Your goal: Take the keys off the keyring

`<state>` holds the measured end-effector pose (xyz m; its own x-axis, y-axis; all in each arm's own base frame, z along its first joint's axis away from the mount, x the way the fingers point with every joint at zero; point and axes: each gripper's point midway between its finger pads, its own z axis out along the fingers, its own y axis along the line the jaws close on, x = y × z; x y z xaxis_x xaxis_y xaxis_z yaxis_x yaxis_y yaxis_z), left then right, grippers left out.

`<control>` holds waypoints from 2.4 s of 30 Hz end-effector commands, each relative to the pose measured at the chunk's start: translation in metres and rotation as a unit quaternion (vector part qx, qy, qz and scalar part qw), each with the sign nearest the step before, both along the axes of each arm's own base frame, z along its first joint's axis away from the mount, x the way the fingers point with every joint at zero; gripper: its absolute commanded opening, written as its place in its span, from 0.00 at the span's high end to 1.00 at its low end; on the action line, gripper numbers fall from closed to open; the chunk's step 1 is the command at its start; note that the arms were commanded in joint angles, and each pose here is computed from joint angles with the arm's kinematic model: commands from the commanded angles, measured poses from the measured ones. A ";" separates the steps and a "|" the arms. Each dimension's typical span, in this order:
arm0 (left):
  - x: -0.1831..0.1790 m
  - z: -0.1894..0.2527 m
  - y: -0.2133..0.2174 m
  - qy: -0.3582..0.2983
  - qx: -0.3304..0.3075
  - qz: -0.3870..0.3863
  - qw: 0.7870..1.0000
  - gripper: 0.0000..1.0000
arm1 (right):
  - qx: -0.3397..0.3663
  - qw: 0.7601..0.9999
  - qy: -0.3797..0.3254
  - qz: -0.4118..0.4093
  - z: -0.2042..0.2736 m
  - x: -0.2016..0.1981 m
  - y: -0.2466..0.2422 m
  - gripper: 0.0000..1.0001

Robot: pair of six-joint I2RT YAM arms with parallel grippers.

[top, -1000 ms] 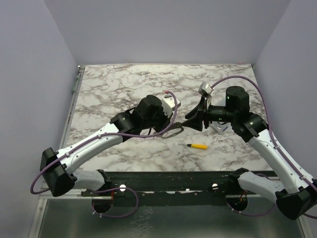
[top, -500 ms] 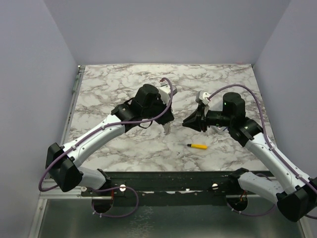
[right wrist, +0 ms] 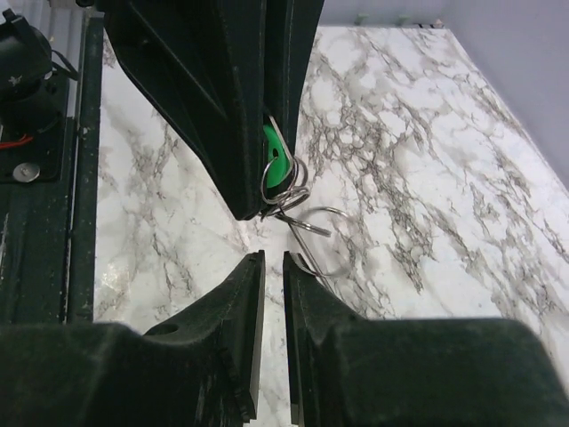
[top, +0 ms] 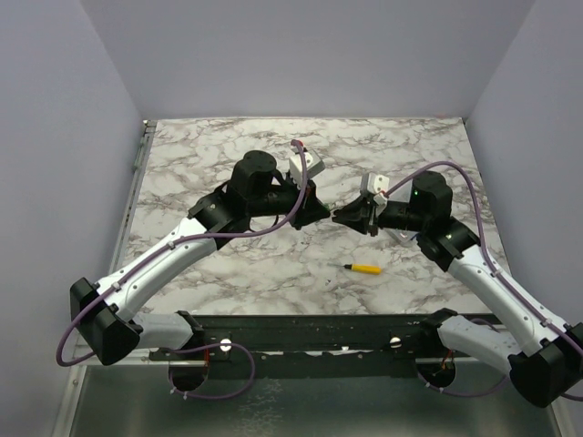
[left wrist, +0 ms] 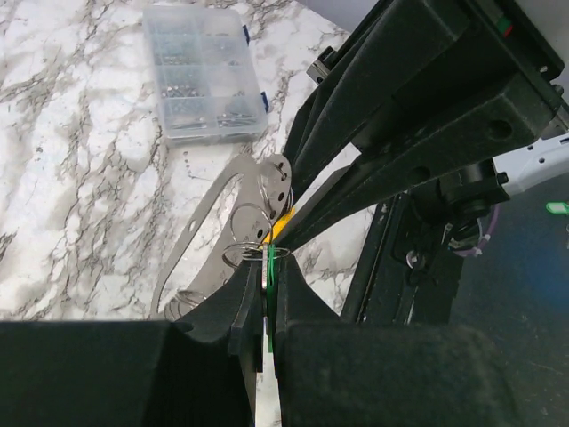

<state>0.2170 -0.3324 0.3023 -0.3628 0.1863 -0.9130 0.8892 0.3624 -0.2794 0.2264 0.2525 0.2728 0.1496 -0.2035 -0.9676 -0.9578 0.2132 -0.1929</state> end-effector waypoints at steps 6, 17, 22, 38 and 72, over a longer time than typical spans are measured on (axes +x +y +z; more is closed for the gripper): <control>-0.017 0.018 -0.010 -0.012 -0.032 -0.063 0.997 1.00 | 0.027 0.998 -0.049 0.023 0.025 -0.007 0.006 0.74; -0.031 0.020 -0.012 -0.031 -0.036 -0.114 0.992 1.00 | 0.032 0.997 -0.058 0.041 0.026 -0.020 0.006 0.67; -0.020 0.021 -0.013 -0.027 -0.031 -0.081 0.996 1.00 | 0.040 0.997 -0.042 0.057 0.029 -0.029 0.010 0.64; -0.025 0.028 -0.019 -0.027 -0.038 -0.099 0.994 1.00 | 0.030 0.995 -0.035 0.090 0.016 -0.042 0.016 0.49; -0.047 0.004 -0.010 0.027 0.001 -0.142 0.989 1.00 | 0.072 0.994 -0.074 0.027 0.008 -0.028 0.010 0.64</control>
<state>0.1865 -0.3445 0.2929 -0.4023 0.2783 -0.8722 0.9128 0.1952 -0.3588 0.2001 0.2648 0.2771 0.2152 -0.0444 -0.9756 -0.9544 0.2022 -0.2197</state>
